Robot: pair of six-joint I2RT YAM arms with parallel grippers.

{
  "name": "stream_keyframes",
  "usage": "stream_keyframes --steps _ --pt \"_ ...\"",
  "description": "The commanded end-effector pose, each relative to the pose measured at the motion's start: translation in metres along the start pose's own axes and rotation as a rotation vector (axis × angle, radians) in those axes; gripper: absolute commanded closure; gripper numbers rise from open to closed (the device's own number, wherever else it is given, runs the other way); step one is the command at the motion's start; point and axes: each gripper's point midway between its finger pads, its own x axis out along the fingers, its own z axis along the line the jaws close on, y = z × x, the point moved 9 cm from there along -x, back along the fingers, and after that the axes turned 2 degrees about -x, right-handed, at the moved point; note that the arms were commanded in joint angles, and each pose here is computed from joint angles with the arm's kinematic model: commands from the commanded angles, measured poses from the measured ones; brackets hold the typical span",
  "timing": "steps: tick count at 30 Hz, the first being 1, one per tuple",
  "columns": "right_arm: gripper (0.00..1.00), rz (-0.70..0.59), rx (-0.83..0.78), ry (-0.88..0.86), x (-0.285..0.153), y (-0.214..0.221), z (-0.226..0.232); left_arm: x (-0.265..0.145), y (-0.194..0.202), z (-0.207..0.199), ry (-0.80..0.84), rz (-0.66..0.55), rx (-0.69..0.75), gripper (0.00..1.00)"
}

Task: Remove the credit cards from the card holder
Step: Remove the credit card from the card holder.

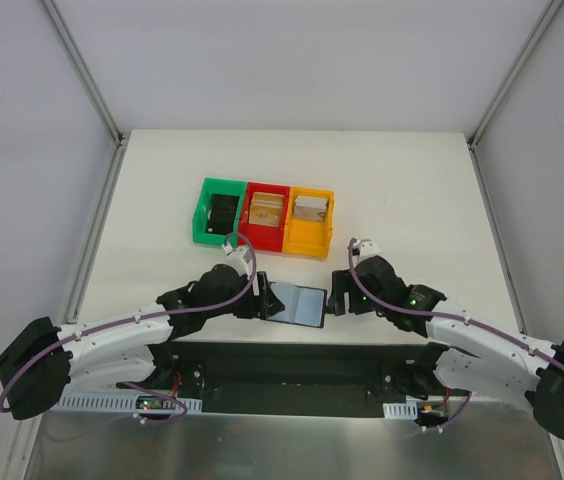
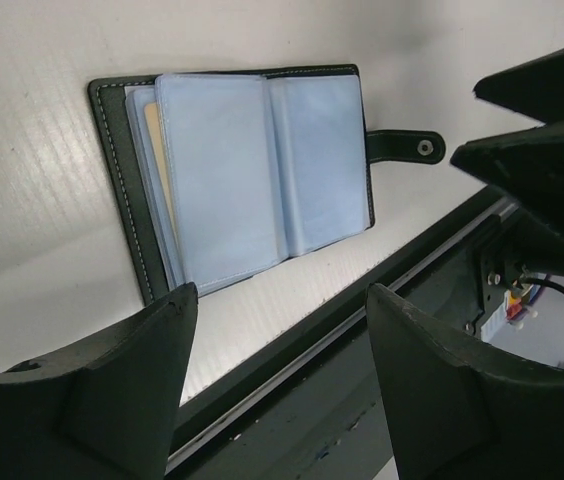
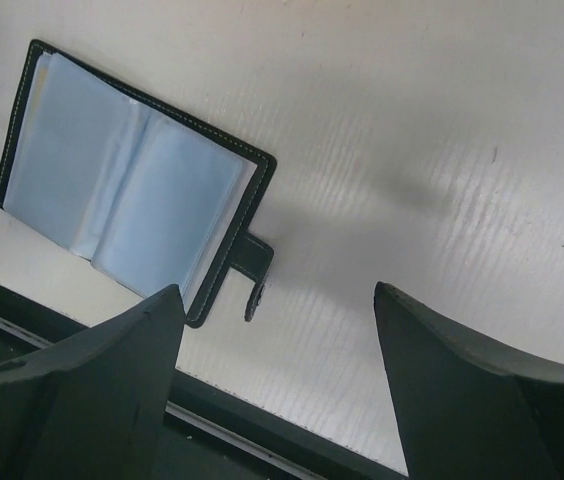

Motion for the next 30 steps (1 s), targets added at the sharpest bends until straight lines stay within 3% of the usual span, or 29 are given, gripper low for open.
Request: stream_keyframes --steps 1,13,30 --pt "0.23 -0.016 0.054 -0.104 -0.002 0.001 0.01 0.003 -0.009 -0.008 0.04 -0.083 -0.029 0.33" --pt "0.47 0.136 0.037 -0.11 0.02 0.016 0.01 0.011 -0.005 -0.002 0.012 -0.082 -0.073 0.35" --pt "0.64 0.182 0.062 -0.104 0.04 0.016 0.01 0.013 -0.002 0.002 0.012 -0.08 -0.085 0.35"
